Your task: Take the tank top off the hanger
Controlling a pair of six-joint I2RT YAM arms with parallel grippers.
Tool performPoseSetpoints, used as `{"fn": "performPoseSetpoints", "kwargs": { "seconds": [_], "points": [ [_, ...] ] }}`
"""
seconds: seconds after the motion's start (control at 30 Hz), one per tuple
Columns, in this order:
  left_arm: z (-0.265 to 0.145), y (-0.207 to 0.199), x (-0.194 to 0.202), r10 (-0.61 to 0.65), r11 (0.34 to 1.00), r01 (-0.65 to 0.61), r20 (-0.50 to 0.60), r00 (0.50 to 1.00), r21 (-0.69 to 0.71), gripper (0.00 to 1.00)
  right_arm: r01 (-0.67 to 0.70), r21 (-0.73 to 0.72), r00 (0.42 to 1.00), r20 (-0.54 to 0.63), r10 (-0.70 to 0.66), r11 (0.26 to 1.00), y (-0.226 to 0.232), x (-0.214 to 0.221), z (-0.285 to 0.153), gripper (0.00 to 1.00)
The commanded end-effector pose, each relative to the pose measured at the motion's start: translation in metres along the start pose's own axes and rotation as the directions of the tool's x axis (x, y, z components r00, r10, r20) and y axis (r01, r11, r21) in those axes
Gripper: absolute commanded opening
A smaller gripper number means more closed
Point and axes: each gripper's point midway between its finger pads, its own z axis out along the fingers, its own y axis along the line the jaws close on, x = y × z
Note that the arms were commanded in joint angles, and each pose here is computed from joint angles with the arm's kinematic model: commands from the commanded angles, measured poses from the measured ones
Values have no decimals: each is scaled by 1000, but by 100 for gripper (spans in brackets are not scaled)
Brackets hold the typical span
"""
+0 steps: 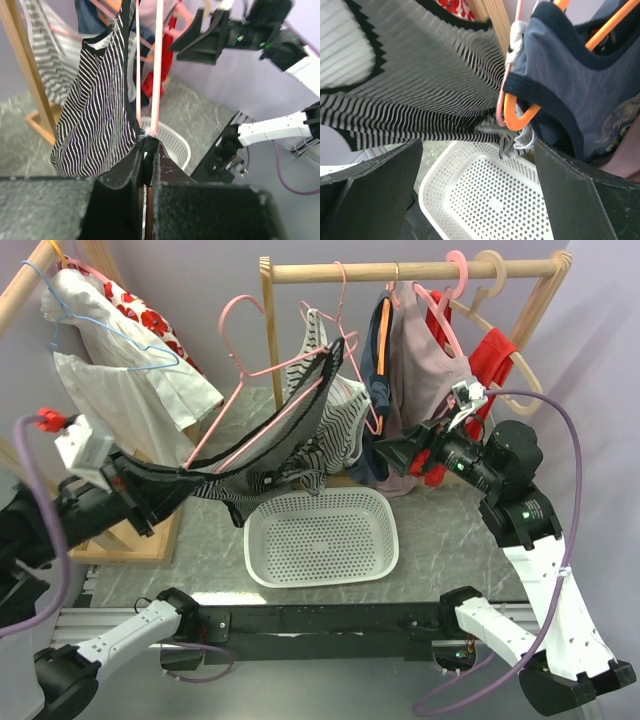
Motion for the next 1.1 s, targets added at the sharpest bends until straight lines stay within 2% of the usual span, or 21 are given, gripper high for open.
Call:
{"fn": "performPoseSetpoints", "kwargs": {
  "seconds": [0.0,0.23,0.4,0.53,0.63,0.87,1.07],
  "points": [
    [-14,-23,-44,100,991,-115,182,978,74,1,24,-9,999,48,-24,1000,1,-7,3,100],
    [20,-19,4,60,983,-56,-12,998,175,1,58,1,994,88,-57,998,6,-17,-8,100],
    [33,-17,44,3,974,28,-138,990,226,1,102,83,982,153,-114,991,3,-32,-27,100],
    [28,-15,56,-20,977,52,-155,988,207,1,109,84,977,176,-122,990,7,-36,-35,100],
    [26,-14,60,-29,978,60,-159,987,200,1,109,11,983,150,-109,994,18,-31,-31,100],
    [30,-15,70,-40,972,83,-193,980,221,1,66,-33,992,110,-62,997,21,-22,-20,100],
    [38,-14,78,-48,966,100,-214,976,238,1,56,-104,997,58,-50,993,35,-14,-10,92]
  ]
}}
